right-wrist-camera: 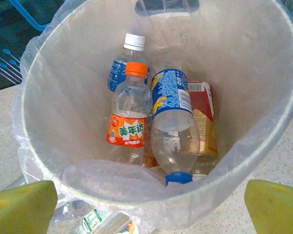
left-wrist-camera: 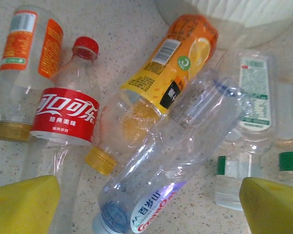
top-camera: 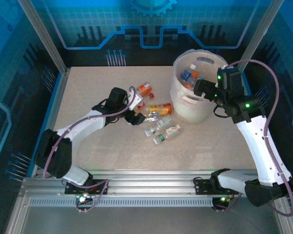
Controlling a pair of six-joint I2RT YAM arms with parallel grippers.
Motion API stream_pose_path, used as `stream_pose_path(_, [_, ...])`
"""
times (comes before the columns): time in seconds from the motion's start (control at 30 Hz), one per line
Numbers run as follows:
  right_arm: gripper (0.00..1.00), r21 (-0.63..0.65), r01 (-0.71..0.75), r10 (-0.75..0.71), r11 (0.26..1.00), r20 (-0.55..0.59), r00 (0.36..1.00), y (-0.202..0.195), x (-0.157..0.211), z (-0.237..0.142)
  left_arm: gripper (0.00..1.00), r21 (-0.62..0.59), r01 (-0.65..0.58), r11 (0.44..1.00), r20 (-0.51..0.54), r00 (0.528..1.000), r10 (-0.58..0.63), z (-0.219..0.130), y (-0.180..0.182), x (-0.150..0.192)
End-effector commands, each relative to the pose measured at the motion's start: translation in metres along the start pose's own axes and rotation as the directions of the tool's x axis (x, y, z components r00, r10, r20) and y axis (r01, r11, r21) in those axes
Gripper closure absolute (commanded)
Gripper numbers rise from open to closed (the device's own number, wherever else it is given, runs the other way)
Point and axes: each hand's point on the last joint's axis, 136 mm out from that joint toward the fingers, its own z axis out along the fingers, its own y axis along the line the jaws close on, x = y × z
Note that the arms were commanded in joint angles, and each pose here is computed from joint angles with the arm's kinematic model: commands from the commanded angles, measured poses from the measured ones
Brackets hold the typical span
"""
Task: Put the plastic bottles in the bin
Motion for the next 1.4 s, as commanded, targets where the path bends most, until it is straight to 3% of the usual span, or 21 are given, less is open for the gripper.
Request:
stream_pose_path(0.0, [0.00,0.003,-0.026,0.026,1.000,0.027,0.999,-0.001,-0.001,-0.005,0.05,0.062,-0.055,0.997,-0.084,0.995,0.061,0.010,-0.006,0.011])
stream_pose_path(0.73, [0.00,0.004,-0.036,0.036,0.999,0.006,0.999,0.000,0.004,0.004,0.09,0.155,-0.099,0.983,-0.230,0.964,0.134,0.058,-0.017,0.019])
stream_pose_path(1.37, [0.00,0.007,-0.042,0.041,0.999,0.013,0.999,-0.003,0.006,0.002,0.12,0.148,-0.093,0.985,-0.318,0.938,0.137,0.079,-0.011,0.035])
